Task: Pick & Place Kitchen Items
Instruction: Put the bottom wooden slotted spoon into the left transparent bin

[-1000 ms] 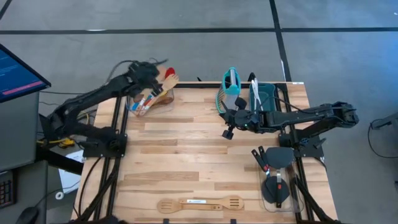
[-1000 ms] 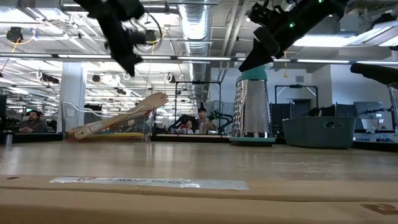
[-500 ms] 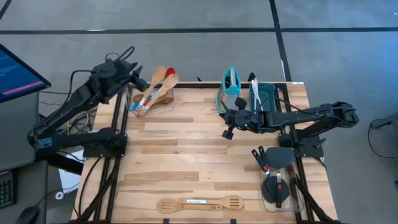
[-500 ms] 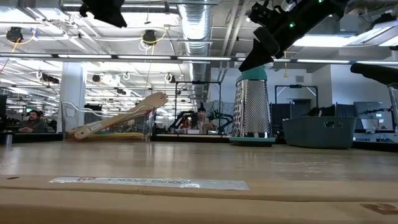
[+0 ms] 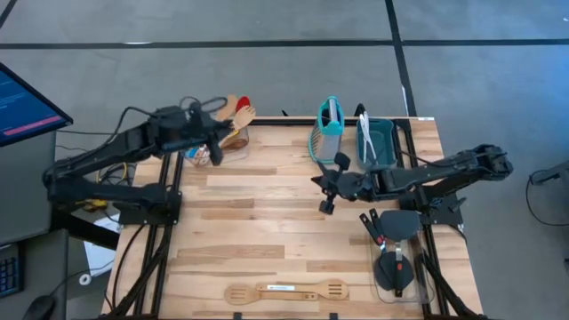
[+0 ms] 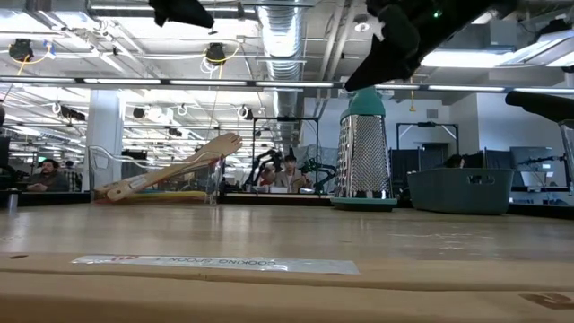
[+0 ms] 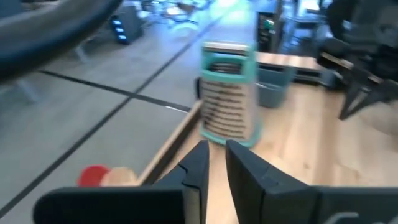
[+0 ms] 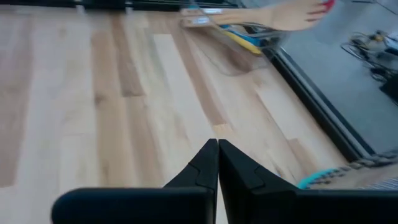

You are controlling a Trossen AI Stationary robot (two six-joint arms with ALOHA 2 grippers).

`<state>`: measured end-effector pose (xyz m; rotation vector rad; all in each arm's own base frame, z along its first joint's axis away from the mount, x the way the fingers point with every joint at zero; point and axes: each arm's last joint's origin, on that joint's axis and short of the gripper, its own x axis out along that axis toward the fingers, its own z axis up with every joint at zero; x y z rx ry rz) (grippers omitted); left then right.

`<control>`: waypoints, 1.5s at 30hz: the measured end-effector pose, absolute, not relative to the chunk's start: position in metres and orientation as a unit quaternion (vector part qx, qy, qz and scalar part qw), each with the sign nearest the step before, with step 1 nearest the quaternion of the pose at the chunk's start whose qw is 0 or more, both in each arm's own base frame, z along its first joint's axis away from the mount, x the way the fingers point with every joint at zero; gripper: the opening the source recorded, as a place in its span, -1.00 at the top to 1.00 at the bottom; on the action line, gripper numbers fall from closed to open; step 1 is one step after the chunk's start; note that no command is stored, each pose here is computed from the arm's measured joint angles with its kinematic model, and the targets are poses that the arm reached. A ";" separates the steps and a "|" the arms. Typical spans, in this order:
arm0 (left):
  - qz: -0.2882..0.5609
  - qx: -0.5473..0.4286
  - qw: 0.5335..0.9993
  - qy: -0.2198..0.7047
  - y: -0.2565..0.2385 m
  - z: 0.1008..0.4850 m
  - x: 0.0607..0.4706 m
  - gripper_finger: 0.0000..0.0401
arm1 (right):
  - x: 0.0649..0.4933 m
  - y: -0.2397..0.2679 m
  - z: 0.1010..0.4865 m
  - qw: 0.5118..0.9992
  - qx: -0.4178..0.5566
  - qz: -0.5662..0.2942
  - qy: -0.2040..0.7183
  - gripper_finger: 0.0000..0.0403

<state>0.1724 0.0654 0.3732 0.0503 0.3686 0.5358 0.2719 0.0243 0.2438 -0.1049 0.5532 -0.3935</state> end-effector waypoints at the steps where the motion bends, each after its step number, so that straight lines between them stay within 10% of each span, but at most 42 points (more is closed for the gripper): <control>1: 0.253 0.026 0.949 0.185 0.062 0.372 0.176 0.82 | 0.272 0.027 0.245 0.943 -0.053 -0.188 0.271 0.98; 18: 0.087 0.027 0.977 0.192 -0.004 0.366 0.194 0.99 | 0.269 0.070 0.316 0.950 0.022 -0.148 0.273 1.00; 45: -0.127 0.020 0.938 0.322 -0.148 0.301 0.223 0.99 | 0.293 0.159 0.232 0.911 0.128 -0.088 0.383 1.00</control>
